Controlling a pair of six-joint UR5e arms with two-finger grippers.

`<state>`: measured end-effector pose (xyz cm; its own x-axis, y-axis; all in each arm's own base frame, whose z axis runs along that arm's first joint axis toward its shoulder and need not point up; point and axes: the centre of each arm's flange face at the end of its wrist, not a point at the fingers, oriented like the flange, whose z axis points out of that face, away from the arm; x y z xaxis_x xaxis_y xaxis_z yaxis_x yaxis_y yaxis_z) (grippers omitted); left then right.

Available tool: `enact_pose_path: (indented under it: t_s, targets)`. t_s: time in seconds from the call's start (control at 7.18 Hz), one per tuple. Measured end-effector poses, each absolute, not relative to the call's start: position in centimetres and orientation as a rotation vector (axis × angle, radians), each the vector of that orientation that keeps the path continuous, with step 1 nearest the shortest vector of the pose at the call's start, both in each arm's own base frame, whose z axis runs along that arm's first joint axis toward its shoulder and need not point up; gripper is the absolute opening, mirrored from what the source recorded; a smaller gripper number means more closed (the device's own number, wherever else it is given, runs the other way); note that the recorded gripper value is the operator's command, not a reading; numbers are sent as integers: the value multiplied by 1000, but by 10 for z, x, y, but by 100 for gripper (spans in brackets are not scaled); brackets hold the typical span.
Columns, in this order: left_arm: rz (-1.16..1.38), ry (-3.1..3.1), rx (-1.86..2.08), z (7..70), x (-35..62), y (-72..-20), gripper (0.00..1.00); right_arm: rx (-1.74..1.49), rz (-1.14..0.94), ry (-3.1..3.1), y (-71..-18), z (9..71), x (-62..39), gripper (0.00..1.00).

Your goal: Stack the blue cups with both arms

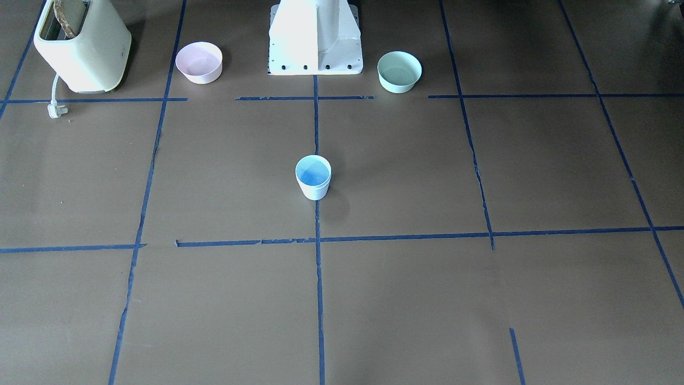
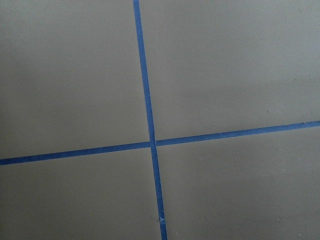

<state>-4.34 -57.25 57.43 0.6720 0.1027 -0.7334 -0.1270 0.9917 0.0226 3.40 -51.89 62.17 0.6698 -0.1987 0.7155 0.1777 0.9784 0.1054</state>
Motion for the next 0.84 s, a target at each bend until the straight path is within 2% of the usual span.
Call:
enact_pose_path:
  t_s: [0.84]
  targets:
    - [142,834,-62,624,-43,-499,100,25,-202,-816,-517,625,38,100]
